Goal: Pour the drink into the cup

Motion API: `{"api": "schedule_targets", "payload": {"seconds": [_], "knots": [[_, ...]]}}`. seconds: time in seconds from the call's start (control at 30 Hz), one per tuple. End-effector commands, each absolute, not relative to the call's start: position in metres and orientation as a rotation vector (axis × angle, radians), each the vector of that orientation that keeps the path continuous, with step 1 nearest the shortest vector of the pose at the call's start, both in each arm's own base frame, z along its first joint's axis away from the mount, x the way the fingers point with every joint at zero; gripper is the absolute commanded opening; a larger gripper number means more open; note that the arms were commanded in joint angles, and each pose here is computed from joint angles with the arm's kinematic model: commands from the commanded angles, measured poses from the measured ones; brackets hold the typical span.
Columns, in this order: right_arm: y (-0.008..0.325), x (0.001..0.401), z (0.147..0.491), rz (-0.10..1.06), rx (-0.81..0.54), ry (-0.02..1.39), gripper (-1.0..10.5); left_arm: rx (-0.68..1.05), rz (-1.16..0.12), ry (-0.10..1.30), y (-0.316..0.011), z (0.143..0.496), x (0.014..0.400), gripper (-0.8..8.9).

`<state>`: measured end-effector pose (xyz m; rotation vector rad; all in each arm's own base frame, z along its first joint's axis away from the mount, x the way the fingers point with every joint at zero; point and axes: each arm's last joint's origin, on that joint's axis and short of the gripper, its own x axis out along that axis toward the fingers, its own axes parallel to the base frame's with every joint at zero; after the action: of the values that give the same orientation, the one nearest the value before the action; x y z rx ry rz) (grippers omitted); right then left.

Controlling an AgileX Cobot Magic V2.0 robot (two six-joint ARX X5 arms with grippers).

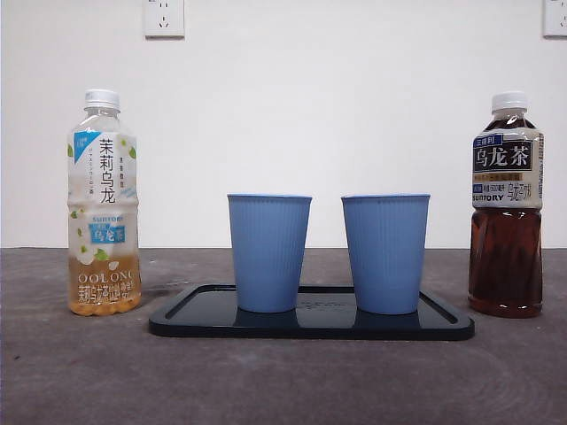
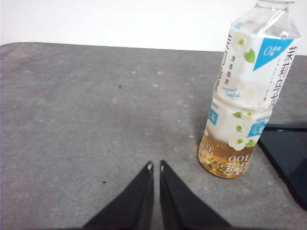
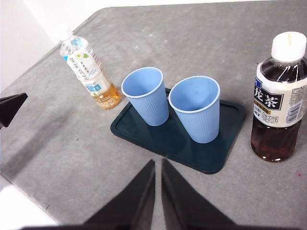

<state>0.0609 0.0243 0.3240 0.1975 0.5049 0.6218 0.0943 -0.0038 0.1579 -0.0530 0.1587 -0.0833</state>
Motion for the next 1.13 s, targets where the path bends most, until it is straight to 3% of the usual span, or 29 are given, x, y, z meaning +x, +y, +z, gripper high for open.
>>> {"api": "schedule_targets", "payload": {"seconds": [0.03,0.13,0.3,0.47,0.7,0.9,1.13], "knots": [[0.024,0.061,0.327,0.629,0.187,0.485,0.2,-0.042,-0.082,0.167,-0.004,0.154,0.095,0.21],[0.024,0.061,0.328,0.624,0.184,0.48,0.2,-0.042,-0.082,0.167,-0.004,0.154,0.095,0.21],[0.019,0.066,0.314,0.501,0.146,0.422,0.2,-0.042,-0.082,0.167,-0.004,0.154,0.095,0.21],[0.01,0.081,0.271,0.237,0.052,0.237,0.2,-0.042,-0.082,0.167,-0.004,0.154,0.095,0.21],[0.002,0.091,0.193,0.015,0.034,0.108,0.2,-0.042,-0.082,0.167,-0.004,0.154,0.095,0.21],[0.0,0.096,0.15,-0.045,0.029,0.166,0.2,-0.042,-0.082,0.167,-0.004,0.154,0.095,0.21],[0.0,0.096,0.154,-0.041,0.032,0.133,0.2,-0.042,-0.082,0.167,-0.004,0.154,0.095,0.21]]}}
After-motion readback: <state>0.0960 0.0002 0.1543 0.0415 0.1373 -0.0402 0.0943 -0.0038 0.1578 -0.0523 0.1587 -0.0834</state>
